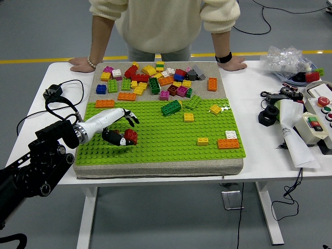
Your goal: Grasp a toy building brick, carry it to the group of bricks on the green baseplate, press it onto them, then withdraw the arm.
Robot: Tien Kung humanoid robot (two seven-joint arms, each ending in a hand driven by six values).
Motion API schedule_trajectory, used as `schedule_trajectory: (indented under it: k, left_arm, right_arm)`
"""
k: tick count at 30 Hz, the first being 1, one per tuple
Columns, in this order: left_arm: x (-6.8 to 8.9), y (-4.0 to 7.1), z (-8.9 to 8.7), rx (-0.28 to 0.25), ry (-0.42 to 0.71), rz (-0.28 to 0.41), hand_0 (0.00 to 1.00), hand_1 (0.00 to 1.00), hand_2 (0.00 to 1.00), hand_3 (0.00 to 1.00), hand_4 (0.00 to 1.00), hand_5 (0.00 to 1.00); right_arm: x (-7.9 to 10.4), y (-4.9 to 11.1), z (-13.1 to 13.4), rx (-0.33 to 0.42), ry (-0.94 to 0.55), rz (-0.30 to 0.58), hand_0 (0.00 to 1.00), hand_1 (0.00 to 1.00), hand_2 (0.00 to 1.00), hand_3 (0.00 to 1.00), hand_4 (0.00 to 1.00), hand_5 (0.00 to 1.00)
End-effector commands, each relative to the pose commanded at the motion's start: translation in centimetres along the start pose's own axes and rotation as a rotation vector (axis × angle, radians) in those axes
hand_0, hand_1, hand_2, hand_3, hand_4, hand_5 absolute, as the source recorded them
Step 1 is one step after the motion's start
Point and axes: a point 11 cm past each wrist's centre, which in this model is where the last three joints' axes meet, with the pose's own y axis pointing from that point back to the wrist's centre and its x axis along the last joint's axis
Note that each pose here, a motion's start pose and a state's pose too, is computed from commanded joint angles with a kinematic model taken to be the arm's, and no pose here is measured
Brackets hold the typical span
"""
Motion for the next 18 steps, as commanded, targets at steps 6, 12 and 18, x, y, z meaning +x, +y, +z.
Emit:
schedule_trajectory:
  k: [6,12,18]
  left_arm:
    - [-0.11,-0.03,0.19,-0.014,-0.036,0.003,0.922,0.748,0.592,0.622,0.843,0.097]
    - [-0.16,-0.12,0.26,-0.021,-0.052,0.009,0.923,0.747,0.588,0.622,0.838,0.093]
    - [-0.23,-0.22,0.26,-0.024,-0.06,0.011,0.923,0.747,0.584,0.628,0.827,0.083]
  right_arm:
    - [0.02,0.0,-0.05,0.001,-0.002,0.001,0.779,0.701,0.735,0.678,0.943,0.683]
    - [0.01,0.01,-0.12,0.002,-0.003,0.0,0.779,0.7,0.735,0.678,0.944,0.683]
    - [0.01,0.02,-0.24,0.003,-0.006,0.0,0.779,0.701,0.735,0.678,0.944,0.683]
